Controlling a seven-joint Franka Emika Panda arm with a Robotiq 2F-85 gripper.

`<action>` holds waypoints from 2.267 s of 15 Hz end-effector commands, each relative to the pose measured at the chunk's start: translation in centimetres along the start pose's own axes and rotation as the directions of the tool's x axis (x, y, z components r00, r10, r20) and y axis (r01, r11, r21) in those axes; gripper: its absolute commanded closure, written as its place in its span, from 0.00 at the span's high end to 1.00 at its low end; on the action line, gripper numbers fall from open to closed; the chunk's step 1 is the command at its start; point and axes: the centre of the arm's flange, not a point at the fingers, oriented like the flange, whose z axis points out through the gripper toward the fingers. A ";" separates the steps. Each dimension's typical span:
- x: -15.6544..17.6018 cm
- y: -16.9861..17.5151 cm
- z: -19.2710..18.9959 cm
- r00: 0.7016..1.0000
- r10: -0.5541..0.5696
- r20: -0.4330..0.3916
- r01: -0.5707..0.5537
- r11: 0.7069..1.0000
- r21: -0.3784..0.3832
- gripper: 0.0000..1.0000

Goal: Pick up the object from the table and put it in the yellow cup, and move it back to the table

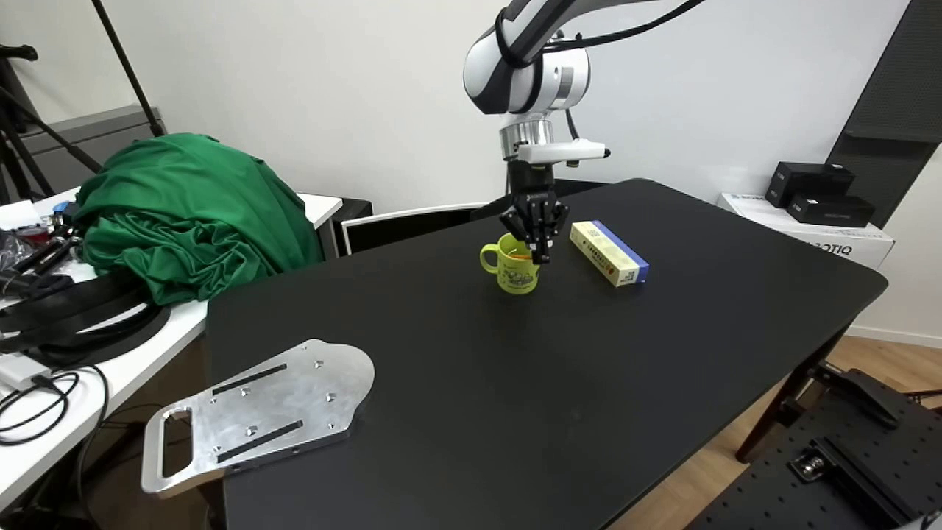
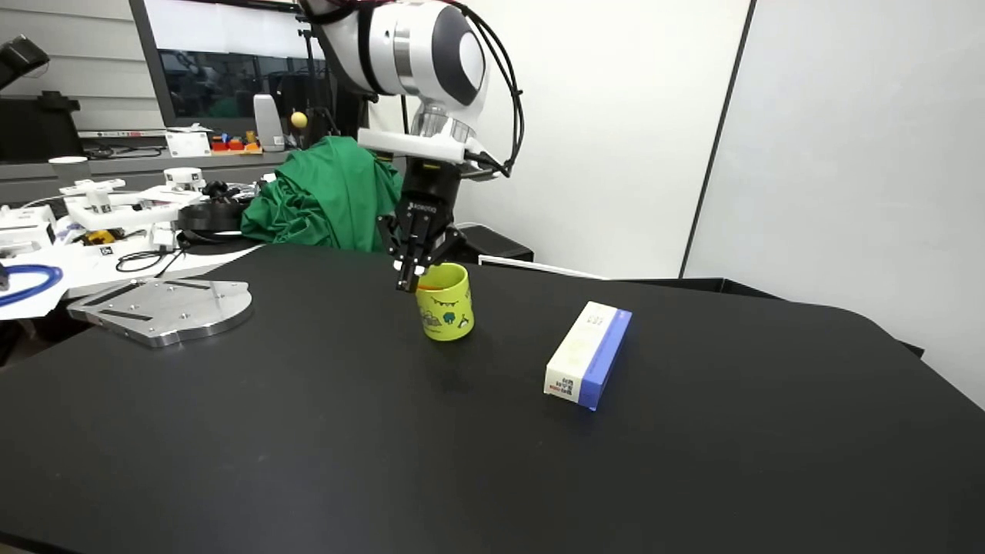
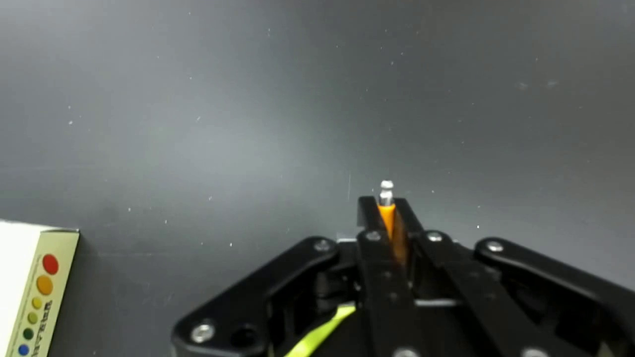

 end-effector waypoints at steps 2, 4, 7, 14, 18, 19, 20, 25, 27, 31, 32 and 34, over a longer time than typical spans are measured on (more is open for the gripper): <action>-5.3 -0.2 3.1 0.969 -0.028 -0.247 0.023 0.999 -0.023 0.02; -5.6 -0.2 2.0 0.955 -0.006 -0.298 0.006 1.000 -0.001 0.02; -6.5 0.0 1.7 0.940 0.018 -0.341 -0.012 1.000 0.020 0.02; -7.4 0.8 1.6 0.934 0.064 -0.351 -0.046 0.997 0.057 0.02; -8.3 0.6 1.5 0.918 0.061 -0.392 -0.043 0.998 0.056 0.02; -8.6 0.6 1.3 0.907 0.066 -0.416 -0.043 0.997 0.063 0.02; -9.0 0.6 1.2 0.895 0.069 -0.440 -0.042 0.997 0.071 0.02; -11.1 0.0 1.4 0.868 0.070 -0.492 -0.021 0.994 0.104 0.02; -12.1 -0.7 2.4 0.868 0.052 -0.494 -0.003 0.995 0.100 0.02; -13.8 -1.9 5.9 0.878 -0.016 -0.478 0.061 0.995 0.079 0.02; -14.0 -2.1 7.0 0.876 -0.029 -0.482 0.073 0.995 0.073 0.02; -14.5 -2.0 9.4 0.865 -0.046 -0.501 0.087 0.995 0.059 0.02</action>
